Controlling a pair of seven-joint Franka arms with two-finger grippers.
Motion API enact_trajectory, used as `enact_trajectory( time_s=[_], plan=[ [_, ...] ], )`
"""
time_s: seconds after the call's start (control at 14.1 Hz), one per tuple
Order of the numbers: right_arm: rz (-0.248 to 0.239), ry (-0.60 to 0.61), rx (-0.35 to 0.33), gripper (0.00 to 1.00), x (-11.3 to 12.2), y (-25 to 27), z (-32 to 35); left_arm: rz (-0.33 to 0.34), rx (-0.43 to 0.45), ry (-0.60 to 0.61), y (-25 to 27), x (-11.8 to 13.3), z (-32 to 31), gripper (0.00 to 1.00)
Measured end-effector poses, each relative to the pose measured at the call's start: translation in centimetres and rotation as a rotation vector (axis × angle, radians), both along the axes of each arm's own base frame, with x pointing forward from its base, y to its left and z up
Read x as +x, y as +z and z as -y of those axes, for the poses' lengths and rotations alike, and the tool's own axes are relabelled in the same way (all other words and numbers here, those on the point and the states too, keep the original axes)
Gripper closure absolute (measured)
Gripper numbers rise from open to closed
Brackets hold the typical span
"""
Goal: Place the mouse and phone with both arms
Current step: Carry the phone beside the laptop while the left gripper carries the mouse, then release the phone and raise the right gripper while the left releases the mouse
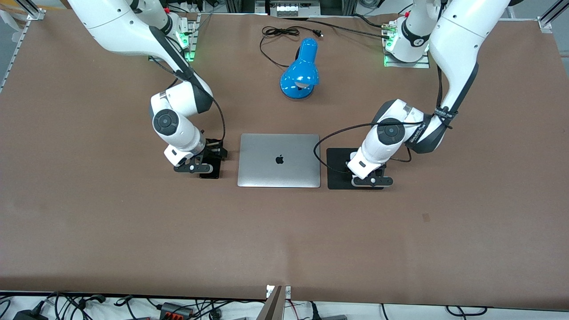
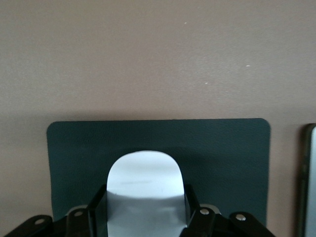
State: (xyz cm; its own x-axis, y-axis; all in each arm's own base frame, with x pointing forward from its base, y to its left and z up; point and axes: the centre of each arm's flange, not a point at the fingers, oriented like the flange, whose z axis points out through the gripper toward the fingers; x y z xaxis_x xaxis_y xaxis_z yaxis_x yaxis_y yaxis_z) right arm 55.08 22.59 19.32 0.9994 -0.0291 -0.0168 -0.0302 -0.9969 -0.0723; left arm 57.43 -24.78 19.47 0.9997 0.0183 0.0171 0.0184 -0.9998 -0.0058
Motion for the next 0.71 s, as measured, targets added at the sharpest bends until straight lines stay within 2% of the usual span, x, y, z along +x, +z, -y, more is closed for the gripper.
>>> enact_trajectory(
  time_s=[0.28, 0.43, 0.57, 0.71],
  plan=[
    [0.037, -0.041, -0.028, 0.00, 4.9, 10.4, 6.3, 0.029, -0.008, 0.010, -1.3, -0.1, 0.3, 0.37],
    [0.030, -0.016, -0.051, 0.00, 6.3, 16.5, 9.7, 0.037, -0.022, 0.011, -1.7, 0.0, 0.5, 0.37],
    [0.010, 0.035, -0.076, 0.00, 7.2, 22.0, 13.1, 0.048, -0.028, 0.013, -1.4, 0.2, 0.4, 0.23],
    [-0.007, 0.075, -0.095, 0.00, 7.9, 26.5, 17.0, 0.078, -0.035, 0.019, 0.1, 1.0, 0.3, 0.05]
  ],
)
